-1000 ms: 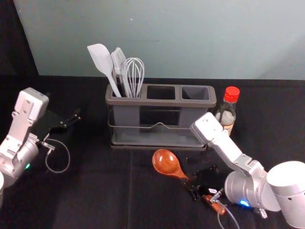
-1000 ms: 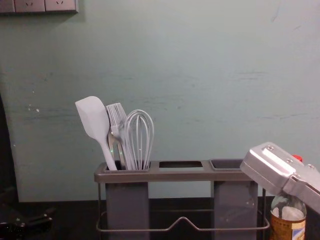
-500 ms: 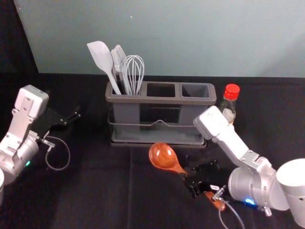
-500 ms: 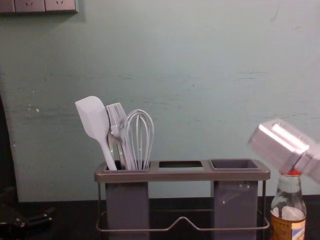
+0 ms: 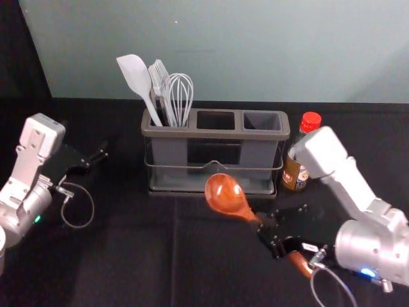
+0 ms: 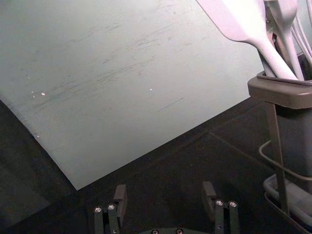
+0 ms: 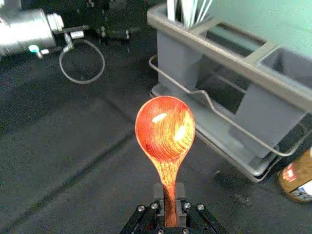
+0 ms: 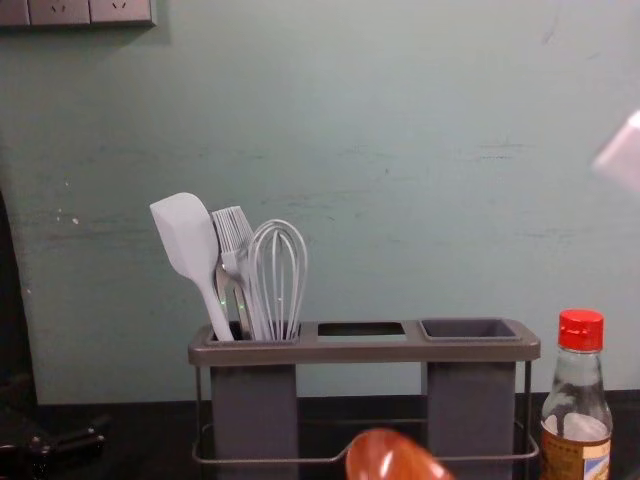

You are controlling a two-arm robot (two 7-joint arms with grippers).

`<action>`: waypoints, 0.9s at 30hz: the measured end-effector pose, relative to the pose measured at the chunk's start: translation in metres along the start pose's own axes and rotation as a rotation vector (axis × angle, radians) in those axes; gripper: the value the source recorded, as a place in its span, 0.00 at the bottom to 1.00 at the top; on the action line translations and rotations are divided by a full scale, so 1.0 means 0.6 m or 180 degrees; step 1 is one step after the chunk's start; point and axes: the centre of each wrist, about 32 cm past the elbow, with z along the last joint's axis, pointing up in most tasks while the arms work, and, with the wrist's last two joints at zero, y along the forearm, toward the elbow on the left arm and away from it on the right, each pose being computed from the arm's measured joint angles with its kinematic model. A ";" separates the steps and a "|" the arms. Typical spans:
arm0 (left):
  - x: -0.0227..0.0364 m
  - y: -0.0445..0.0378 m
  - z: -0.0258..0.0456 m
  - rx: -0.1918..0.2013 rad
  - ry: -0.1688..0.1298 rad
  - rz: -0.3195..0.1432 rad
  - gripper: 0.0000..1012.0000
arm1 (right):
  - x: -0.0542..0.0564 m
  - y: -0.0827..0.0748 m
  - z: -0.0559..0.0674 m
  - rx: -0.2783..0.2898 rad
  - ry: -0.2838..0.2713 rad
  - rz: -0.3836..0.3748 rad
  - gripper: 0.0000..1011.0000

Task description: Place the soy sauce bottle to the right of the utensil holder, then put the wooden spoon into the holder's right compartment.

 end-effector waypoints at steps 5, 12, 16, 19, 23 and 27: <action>0.0000 0.000 0.000 0.0000 0.0000 0.0000 0.99 | 0.006 -0.023 0.000 0.0178 0.0036 -0.0046 0.13; 0.0000 0.000 0.000 0.0000 0.0000 0.0000 0.99 | 0.017 -0.039 0.001 0.0425 0.0141 -0.0101 0.13; 0.0000 0.000 0.000 0.0000 0.0000 0.0000 0.99 | 0.026 -0.039 0.003 0.0593 0.0254 -0.0118 0.13; 0.0000 0.000 0.000 0.0000 0.0000 0.0000 0.99 | 0.030 -0.036 0.003 0.0703 0.0328 -0.0123 0.13; 0.0000 0.000 0.000 0.0000 0.0000 0.0000 0.99 | 0.034 -0.028 0.002 0.0897 0.0455 -0.0113 0.13; 0.0000 0.000 0.000 0.0000 0.0000 0.0000 0.99 | 0.039 -0.020 0.004 0.1048 0.0524 -0.0120 0.13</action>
